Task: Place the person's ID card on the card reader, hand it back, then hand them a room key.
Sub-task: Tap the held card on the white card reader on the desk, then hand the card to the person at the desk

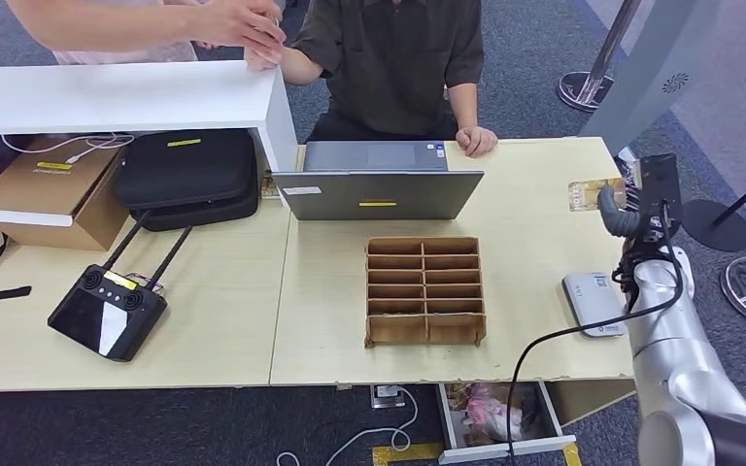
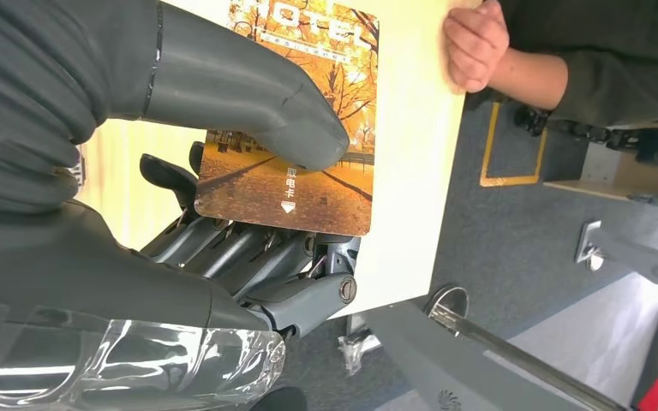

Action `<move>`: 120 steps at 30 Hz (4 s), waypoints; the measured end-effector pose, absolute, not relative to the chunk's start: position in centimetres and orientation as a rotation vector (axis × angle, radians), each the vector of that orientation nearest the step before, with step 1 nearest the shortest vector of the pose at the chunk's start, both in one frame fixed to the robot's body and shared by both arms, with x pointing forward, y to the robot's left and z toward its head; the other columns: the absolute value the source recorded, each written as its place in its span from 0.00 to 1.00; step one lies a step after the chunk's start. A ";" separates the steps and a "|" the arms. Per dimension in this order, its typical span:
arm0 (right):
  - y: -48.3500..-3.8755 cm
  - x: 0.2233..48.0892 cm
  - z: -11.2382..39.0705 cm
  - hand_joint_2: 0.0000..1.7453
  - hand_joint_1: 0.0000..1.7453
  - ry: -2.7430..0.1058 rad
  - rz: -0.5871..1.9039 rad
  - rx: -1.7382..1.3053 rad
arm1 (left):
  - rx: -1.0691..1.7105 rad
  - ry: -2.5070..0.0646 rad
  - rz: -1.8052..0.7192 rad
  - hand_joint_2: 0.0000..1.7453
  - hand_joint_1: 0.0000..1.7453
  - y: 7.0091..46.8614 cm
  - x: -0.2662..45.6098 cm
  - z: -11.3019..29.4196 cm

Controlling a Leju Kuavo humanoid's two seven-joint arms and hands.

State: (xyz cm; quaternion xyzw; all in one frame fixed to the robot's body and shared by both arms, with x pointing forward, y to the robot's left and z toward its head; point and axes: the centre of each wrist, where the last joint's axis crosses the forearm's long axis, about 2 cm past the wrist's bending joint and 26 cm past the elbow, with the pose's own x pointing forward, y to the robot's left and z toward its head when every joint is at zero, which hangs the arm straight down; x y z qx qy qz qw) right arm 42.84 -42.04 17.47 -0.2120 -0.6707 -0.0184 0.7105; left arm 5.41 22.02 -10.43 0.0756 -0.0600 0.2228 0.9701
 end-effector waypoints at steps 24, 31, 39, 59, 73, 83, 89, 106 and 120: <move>-46.7 39.9 15.6 1.00 1.00 -1.426 -0.048 -0.574 | 0.137 -0.100 0.470 0.00 0.00 21.0 5.5 -10.3; -47.7 38.3 14.5 1.00 1.00 -1.412 -0.042 -0.585 | 0.143 -0.107 0.473 0.00 0.00 21.0 5.5 -10.3; -48.5 34.0 11.2 1.00 1.00 -1.359 -0.082 -0.575 | 0.143 -0.106 0.475 0.00 0.00 21.0 5.5 -10.3; -46.9 27.3 5.7 1.00 1.00 -1.258 -0.194 -0.525 | 0.137 -0.116 0.454 0.00 0.00 20.8 5.7 -10.2; -45.9 27.6 5.0 1.00 1.00 -1.241 -0.208 -0.494 | 0.137 -0.116 0.454 0.00 0.00 20.8 5.8 -10.2; -43.7 30.7 5.4 1.00 1.00 -1.269 -0.185 -0.460 | 0.129 -0.119 0.443 0.00 0.00 21.0 5.7 -10.2; -42.0 32.7 5.9 1.00 1.00 -1.161 -0.015 -0.579 | 0.120 -0.121 0.426 0.00 0.00 22.0 5.1 -10.5; -40.3 34.2 6.0 1.00 1.00 -1.128 0.181 -0.576 | 0.141 -0.129 0.434 0.00 0.00 22.1 4.9 -10.5; -39.1 37.9 19.8 1.00 1.00 -1.606 0.268 -1.040 | 0.119 -0.137 0.432 0.00 0.00 22.4 4.9 -10.6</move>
